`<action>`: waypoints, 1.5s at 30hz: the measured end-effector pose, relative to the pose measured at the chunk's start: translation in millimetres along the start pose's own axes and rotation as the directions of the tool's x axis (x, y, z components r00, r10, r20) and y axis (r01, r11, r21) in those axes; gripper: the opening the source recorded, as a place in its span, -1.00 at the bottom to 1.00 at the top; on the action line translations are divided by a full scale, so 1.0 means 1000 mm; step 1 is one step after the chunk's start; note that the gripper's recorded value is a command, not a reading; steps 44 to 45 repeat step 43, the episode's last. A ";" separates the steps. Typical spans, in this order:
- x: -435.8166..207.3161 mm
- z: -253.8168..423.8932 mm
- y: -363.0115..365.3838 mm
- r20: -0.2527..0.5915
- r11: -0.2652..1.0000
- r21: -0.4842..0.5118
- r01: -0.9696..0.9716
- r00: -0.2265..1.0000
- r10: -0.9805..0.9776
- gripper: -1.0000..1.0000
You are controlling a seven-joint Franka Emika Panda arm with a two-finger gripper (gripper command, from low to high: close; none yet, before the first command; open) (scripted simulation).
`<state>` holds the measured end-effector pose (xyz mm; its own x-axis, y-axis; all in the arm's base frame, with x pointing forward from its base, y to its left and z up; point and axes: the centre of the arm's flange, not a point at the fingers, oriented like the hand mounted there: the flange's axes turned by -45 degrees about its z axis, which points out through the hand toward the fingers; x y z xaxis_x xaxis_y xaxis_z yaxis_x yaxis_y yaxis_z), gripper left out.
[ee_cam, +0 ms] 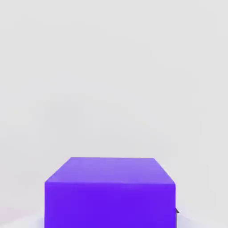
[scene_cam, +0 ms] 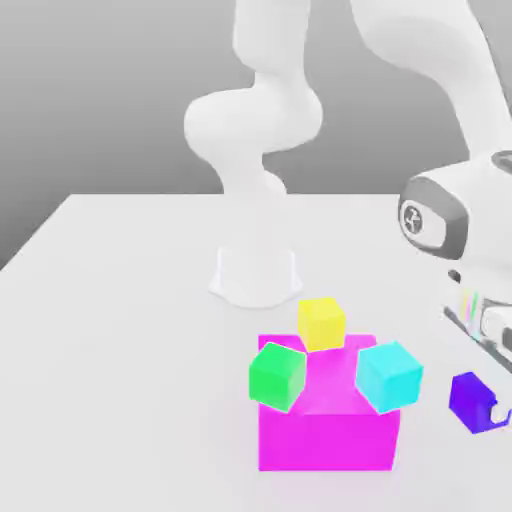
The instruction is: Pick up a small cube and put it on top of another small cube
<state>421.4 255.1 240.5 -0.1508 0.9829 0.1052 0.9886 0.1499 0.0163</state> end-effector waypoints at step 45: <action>-0.133 -0.107 -0.148 0.078 0.625 -0.072 -0.777 0.620 0.781 1.00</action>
